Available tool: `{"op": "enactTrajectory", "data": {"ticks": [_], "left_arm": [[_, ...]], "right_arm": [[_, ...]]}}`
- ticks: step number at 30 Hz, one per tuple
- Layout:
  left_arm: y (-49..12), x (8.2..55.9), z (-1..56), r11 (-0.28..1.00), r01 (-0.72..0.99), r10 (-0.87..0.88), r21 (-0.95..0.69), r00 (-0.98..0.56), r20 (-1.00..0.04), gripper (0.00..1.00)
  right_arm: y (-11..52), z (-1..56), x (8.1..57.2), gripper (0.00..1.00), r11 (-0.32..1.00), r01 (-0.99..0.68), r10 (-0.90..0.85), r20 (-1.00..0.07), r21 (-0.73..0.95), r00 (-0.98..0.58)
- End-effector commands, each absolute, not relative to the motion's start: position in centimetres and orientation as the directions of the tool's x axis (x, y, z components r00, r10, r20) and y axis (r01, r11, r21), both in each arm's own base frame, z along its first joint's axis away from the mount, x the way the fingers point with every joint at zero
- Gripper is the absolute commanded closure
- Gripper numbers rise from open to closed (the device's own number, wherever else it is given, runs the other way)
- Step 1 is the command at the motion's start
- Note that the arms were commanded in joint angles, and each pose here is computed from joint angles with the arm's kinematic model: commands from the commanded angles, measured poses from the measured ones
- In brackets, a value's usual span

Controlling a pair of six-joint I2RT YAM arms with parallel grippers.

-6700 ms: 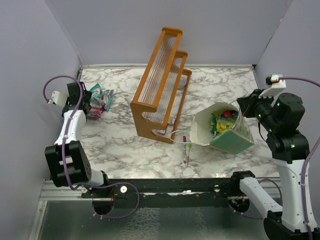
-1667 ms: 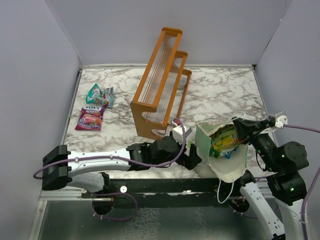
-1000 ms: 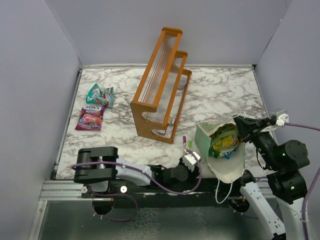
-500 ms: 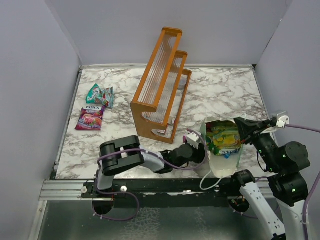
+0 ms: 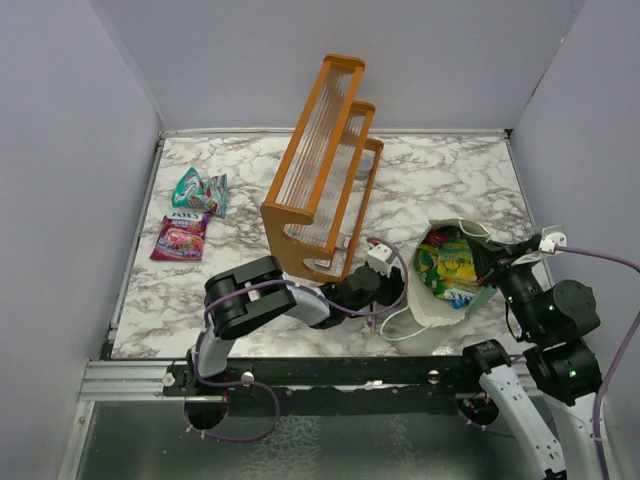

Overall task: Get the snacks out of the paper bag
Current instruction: Adjust the paper bag at the center of the board, then take out the snack from the paper bag.

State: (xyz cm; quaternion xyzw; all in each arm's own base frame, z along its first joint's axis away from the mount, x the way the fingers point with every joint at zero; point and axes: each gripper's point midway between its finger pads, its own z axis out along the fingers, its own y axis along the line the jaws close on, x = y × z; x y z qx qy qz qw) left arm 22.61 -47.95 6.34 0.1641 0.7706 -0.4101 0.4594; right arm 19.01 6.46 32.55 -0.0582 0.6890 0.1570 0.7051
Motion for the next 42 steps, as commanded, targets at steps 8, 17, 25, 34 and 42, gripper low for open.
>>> {"op": "enactTrajectory", "data": {"ticks": [8,17,25,34,42], "left_arm": [[-39.2,14.0,11.0,0.54,0.693,0.054,-0.478,-0.594,-0.802,0.33],[-35.1,12.7,20.5,0.521,0.725,-0.001,-0.451,-0.528,-0.849,0.24],[-37.8,10.4,28.7,0.336,0.849,-0.014,-0.408,-0.429,-0.903,0.22],[-45.6,8.8,27.6,0.274,0.914,0.092,-0.298,-0.334,-0.938,0.49],[-48.6,14.5,23.4,0.518,0.838,0.129,-0.172,-0.275,-0.953,0.66]], "right_arm": [[8.6,33.8,18.3,0.98,0.898,-0.437,0.095,-0.992,0.052,0.077],[10.8,33.6,17.9,0.98,0.834,-0.55,0.092,-0.994,0.044,0.06],[10.1,33.4,18.1,0.98,0.858,-0.511,0.096,-0.994,0.055,0.054],[8.6,33.4,18.3,0.98,0.897,-0.435,0.109,-0.992,0.071,0.064],[7.8,33.6,18.0,0.98,0.912,-0.401,0.127,-0.988,0.084,0.083]]}}
